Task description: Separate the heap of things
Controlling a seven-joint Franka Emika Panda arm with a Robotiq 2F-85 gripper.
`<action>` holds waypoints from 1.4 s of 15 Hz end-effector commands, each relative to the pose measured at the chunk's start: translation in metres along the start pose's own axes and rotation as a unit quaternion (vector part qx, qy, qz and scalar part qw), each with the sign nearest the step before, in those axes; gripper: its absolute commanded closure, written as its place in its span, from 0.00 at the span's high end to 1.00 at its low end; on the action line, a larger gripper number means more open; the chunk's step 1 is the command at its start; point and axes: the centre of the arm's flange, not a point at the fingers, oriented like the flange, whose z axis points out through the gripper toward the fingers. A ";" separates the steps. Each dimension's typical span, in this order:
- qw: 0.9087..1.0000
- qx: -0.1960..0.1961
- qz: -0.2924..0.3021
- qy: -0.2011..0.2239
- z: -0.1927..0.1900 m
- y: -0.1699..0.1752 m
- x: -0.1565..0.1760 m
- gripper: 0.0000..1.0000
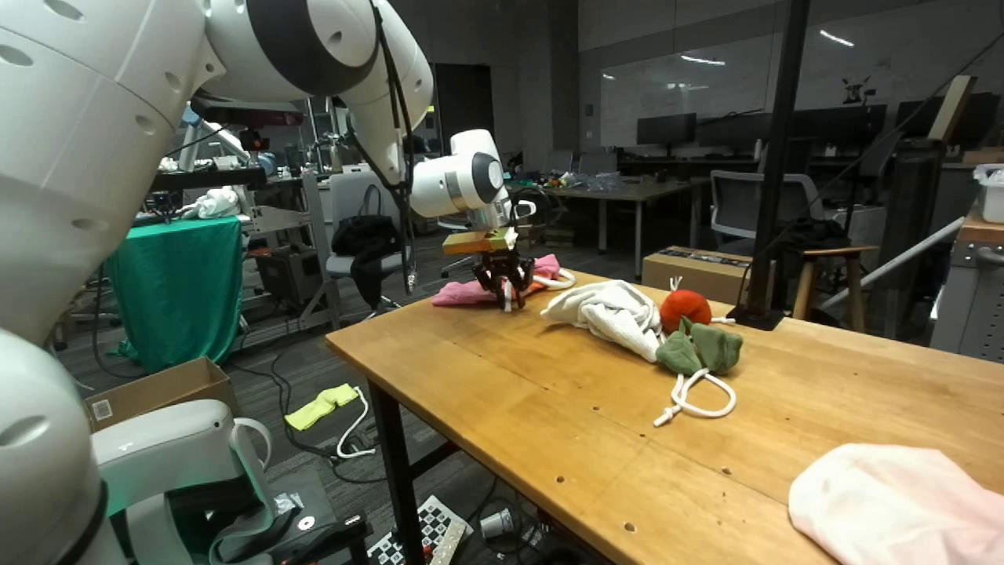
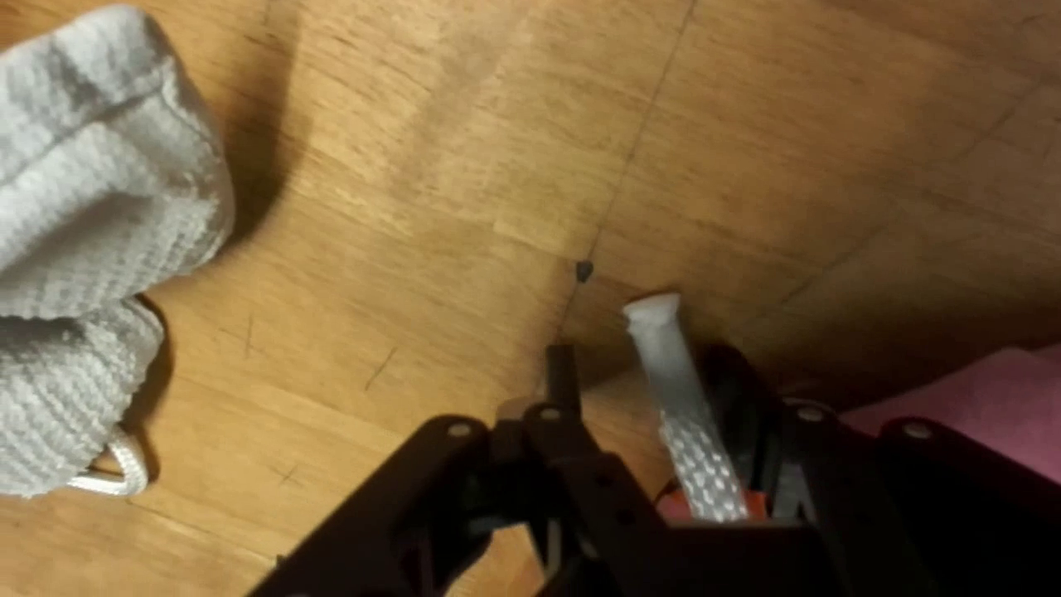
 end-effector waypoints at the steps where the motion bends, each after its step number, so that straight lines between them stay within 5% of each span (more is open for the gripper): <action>1: 1.000 -0.007 -0.008 0.009 -0.010 0.010 0.004 0.15; 5: 1.000 -0.018 -0.003 0.020 -0.027 0.019 0.001 0.04; 11: 0.994 -0.047 0.013 0.099 -0.102 0.030 0.010 0.08; 21: 0.953 -0.034 0.112 0.281 -0.307 0.027 0.011 0.07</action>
